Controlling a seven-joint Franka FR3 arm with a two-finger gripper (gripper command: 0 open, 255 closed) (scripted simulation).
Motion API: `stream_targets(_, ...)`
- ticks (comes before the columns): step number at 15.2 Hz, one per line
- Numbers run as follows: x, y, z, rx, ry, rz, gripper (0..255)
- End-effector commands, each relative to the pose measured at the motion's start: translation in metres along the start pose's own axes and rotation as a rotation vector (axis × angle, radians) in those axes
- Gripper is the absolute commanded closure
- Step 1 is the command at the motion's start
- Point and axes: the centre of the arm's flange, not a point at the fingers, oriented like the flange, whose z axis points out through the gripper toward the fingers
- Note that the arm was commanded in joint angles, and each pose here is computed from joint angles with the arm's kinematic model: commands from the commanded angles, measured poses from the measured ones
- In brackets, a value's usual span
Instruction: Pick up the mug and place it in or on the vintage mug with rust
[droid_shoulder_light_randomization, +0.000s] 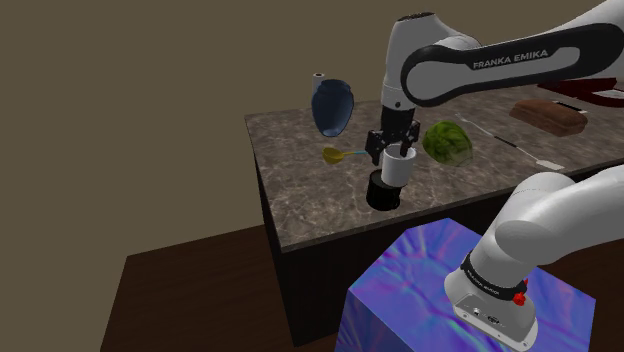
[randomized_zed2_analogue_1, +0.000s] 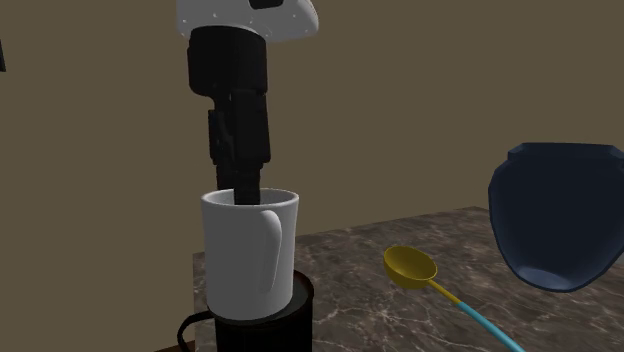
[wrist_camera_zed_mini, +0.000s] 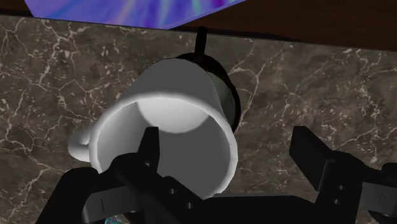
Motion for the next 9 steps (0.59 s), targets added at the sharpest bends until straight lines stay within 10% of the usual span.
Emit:
stream_targets(1,-0.001,0.001,-0.023,0.0,-0.001,0.0,0)
stream_targets(9,-0.001,0.001,-0.033,0.0,-0.001,0.0,0)
